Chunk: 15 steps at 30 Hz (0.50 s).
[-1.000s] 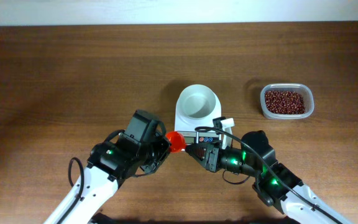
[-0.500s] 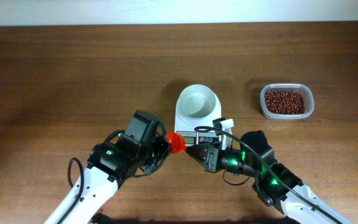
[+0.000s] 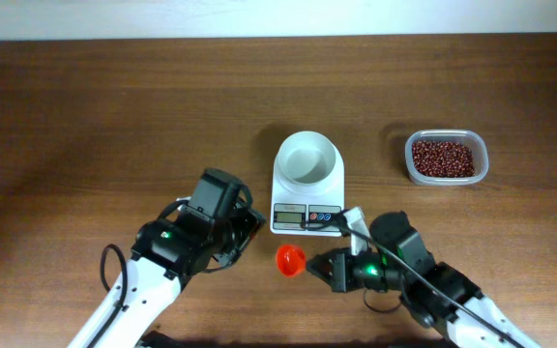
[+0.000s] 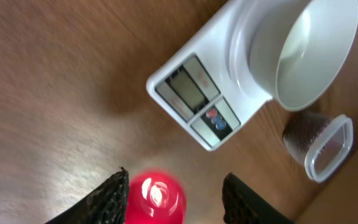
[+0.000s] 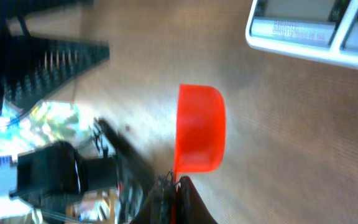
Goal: Scoop and weigh 50g on scale
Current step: 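Close the right gripper on the scoop handle, open the left gripper, then carry the scoop with the right gripper into the bean tub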
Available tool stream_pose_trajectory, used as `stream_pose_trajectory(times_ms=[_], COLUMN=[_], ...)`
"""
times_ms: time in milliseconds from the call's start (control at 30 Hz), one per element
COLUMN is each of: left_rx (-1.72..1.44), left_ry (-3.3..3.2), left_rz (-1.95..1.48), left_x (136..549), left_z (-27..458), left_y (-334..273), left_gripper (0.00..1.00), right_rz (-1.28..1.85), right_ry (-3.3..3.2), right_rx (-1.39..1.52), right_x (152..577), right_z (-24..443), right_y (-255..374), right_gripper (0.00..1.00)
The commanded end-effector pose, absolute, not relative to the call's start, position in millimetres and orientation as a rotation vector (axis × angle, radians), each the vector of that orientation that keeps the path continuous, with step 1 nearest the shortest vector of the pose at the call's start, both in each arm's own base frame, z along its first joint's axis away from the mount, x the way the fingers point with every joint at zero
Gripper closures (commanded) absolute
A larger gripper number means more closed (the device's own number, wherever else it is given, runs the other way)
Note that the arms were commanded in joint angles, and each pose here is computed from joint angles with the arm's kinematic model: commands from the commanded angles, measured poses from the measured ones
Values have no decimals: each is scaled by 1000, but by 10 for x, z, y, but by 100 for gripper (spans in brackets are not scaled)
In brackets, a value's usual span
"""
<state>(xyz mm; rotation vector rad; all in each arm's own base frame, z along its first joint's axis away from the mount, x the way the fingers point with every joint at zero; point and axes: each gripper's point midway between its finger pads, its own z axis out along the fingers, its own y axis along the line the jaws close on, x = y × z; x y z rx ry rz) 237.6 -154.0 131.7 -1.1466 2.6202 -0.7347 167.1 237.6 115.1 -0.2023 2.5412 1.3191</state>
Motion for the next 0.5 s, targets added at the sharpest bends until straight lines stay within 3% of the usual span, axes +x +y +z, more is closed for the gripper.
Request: stream_pose_trajectory(times_ms=[0, 133, 267, 333, 367, 467], left_rx=[-1105, -1121, -1122, -1124, -1125, -1139], left_ry=[2577, 2567, 2568, 2570, 2575, 2598], left_rz=[-711, -707, -707, -704, -699, -672], left_x=[2491, 2509, 2507, 2502, 2490, 2433], left_z=[1398, 1397, 1396, 1392, 1385, 1350], left_y=[-1419, -1386, -1385, -1382, -1379, -1353], left_gripper=[45, 43, 23, 18, 10, 4], right_rz=[1327, 1359, 1306, 1247, 1222, 1180], right_ry=[2470, 2356, 2149, 2058, 2023, 1996], right_rx=[-248, -181, -150, -182, -183, -133], right_x=[1562, 1519, 1570, 1590, 1603, 1664], right_z=[1394, 1681, 2014, 2131, 2178, 2217], right_y=[2235, 1988, 1721, 1626, 1580, 1472], right_gripper=[96, 96, 96, 96, 96, 96])
